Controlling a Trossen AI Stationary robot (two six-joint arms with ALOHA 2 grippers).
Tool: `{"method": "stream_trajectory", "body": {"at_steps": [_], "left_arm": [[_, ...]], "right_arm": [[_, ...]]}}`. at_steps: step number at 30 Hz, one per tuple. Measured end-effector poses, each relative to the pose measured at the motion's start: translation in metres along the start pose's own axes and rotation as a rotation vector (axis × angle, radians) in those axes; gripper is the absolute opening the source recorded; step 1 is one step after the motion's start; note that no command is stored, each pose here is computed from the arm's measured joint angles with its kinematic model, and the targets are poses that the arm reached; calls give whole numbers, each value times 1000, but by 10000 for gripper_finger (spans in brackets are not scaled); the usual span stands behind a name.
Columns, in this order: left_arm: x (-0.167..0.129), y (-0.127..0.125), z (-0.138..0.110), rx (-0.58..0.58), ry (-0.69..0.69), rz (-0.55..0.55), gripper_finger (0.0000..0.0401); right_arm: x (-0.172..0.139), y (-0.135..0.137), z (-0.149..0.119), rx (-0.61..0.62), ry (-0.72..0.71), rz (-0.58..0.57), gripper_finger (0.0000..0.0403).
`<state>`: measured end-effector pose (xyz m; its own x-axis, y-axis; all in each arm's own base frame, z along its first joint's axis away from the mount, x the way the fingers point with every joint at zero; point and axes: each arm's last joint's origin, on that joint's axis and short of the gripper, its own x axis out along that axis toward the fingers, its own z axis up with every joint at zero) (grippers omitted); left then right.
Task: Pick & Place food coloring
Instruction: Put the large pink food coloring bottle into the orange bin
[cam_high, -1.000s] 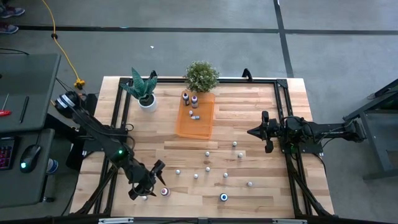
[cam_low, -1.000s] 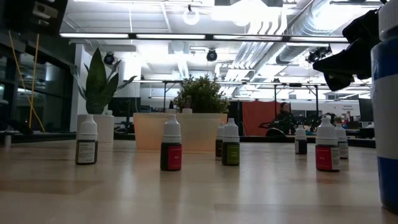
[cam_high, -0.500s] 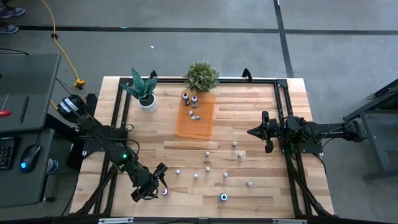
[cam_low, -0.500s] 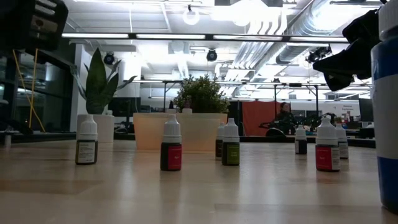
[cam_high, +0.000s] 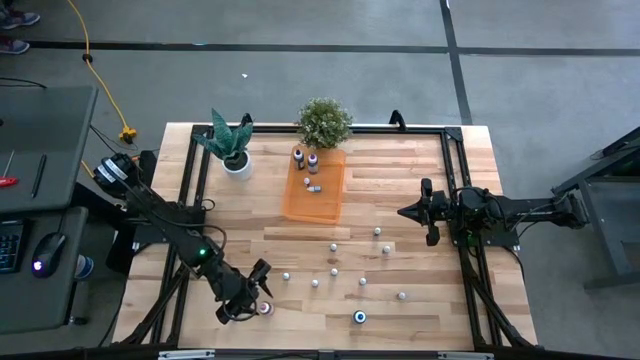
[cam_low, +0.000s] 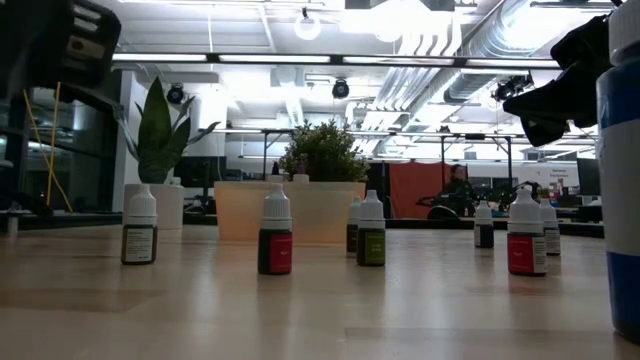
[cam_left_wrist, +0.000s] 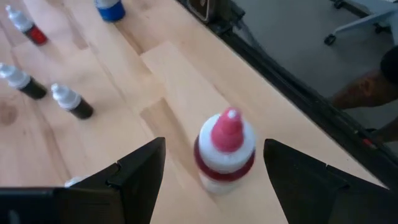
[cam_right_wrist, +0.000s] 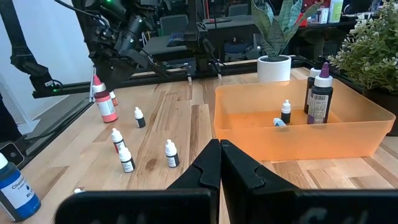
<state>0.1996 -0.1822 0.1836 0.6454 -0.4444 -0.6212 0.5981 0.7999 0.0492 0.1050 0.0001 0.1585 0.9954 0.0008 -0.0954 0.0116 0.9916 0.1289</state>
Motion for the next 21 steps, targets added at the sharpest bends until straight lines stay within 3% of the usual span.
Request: {"method": "stream_trajectory", "body": {"at_steps": [8,12,21], "left_arm": [[1,5,0,-40,-2,11,268],[1,4,0,-40,1,-40,262],[1,4,0,-43,4,-44,186]], "right_arm": [[0,0,0,0,0,0,0],[0,0,0,0,0,0,0],[0,0,0,0,0,0,0]]}}
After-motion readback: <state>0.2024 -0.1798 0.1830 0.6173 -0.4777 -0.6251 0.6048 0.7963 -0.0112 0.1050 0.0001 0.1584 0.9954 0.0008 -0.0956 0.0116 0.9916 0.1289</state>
